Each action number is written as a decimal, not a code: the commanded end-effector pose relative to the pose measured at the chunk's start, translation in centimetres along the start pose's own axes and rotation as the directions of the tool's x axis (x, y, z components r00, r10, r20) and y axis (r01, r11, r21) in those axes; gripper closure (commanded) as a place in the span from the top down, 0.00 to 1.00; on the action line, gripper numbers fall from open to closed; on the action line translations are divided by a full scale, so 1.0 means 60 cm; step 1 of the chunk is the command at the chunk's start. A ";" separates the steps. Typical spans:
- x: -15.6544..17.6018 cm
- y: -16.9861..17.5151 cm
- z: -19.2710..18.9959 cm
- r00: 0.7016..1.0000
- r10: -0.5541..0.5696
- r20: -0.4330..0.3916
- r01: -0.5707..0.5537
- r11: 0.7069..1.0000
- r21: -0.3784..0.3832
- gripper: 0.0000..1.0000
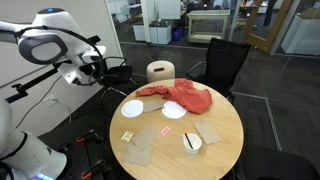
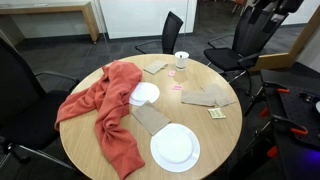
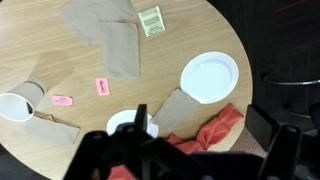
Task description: Remove the marker from the white cup and place it on the table
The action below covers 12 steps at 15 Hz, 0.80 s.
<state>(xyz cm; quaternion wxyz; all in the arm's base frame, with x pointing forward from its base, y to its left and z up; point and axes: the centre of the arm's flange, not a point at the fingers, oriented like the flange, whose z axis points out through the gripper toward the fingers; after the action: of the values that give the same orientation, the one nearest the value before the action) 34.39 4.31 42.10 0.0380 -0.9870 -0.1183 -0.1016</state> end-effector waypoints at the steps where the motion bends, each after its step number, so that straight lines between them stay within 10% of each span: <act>1: 0.047 0.048 -0.016 0.993 0.107 -0.044 -0.108 0.994 -0.024 1.00; 7: 0.114 0.152 -0.026 0.930 0.351 -0.110 -0.358 0.932 -0.062 1.00; 12: 0.159 0.247 -0.012 0.809 0.571 -0.141 -0.585 0.806 -0.088 1.00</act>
<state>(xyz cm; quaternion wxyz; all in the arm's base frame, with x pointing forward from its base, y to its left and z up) 43.37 -5.98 44.20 0.0211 -0.9798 0.1331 -0.1479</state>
